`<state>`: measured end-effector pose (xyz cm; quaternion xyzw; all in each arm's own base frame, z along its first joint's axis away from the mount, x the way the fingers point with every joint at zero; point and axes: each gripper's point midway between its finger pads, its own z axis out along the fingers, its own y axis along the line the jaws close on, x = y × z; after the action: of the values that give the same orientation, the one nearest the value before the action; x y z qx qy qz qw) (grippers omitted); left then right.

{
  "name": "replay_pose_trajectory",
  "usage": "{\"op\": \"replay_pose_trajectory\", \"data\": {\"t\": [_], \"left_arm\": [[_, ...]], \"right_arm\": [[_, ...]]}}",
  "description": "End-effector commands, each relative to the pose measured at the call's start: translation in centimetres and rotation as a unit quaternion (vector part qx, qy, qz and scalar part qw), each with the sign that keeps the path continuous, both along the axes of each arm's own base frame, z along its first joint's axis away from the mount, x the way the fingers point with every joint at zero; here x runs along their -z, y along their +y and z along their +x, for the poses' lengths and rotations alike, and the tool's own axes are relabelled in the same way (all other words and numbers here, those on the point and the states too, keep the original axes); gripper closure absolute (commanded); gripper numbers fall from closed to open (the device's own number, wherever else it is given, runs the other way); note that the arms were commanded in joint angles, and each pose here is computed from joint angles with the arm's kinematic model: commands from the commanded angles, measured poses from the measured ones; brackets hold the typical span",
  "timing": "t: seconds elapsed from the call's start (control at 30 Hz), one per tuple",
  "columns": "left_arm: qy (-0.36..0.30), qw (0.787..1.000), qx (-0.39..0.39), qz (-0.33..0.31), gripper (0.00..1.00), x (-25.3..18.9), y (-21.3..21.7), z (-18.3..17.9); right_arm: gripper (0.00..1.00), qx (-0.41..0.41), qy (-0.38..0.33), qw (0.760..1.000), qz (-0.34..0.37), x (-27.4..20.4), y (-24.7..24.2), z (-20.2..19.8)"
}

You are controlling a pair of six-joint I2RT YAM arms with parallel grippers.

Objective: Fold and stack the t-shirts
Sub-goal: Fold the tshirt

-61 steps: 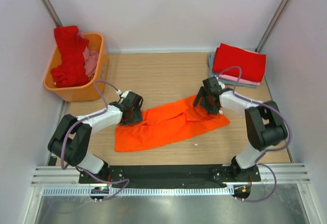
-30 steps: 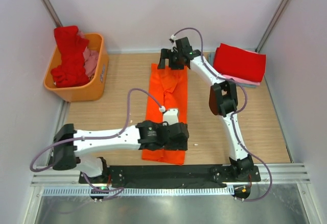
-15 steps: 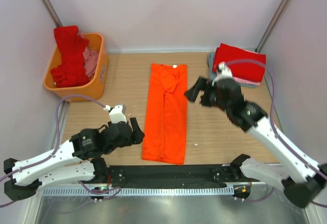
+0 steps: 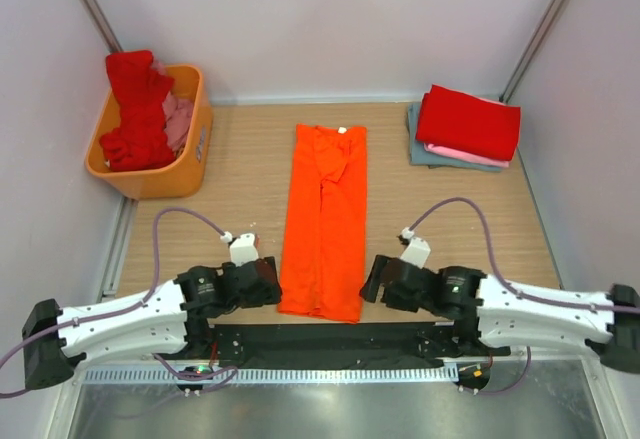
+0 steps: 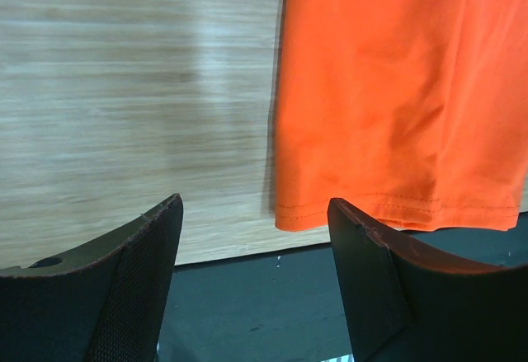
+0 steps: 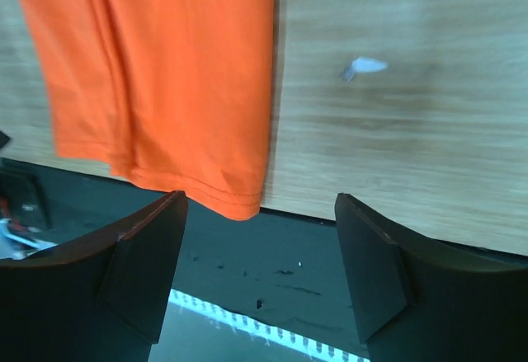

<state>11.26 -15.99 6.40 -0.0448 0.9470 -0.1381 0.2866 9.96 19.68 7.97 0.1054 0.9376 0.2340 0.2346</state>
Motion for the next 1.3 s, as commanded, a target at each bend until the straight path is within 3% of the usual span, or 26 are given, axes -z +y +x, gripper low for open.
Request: {"op": "replay_pose_trajectory", "data": {"t": [0.0,0.13,0.33,0.53,0.73,1.07,1.27], "left_arm": [[0.008,0.999,-0.012,-0.049,0.28,0.1,-1.7,0.0],[0.024,0.998,-0.008,-0.060,0.30,0.8,-2.0,-0.6],[0.029,0.997,-0.016,-0.070,0.32,1.4,-1.8,-0.8],[0.031,0.997,-0.017,-0.073,0.34,1.6,-1.7,-1.0],[0.033,0.996,-0.016,-0.075,0.36,1.7,-1.8,-1.0],[0.045,0.995,-0.016,-0.087,0.42,2.6,-2.2,-1.5],[0.058,0.994,-0.003,-0.096,0.45,3.7,-3.1,-2.2]], "right_arm": [[0.22,0.037,-0.014,0.999,0.014,1.0,2.8,0.0],[0.30,0.019,0.007,1.000,0.011,3.2,5.0,-1.8],[0.35,0.007,0.029,1.000,0.004,4.6,6.1,-3.4],[0.51,0.018,0.031,0.999,-0.003,5.1,5.6,-3.4],[0.60,0.022,0.037,0.999,0.002,5.7,5.3,-3.8],[0.92,0.025,0.032,0.999,0.006,5.7,4.8,-3.8],[0.94,0.029,0.025,0.999,0.009,5.1,4.3,-3.6]]}}
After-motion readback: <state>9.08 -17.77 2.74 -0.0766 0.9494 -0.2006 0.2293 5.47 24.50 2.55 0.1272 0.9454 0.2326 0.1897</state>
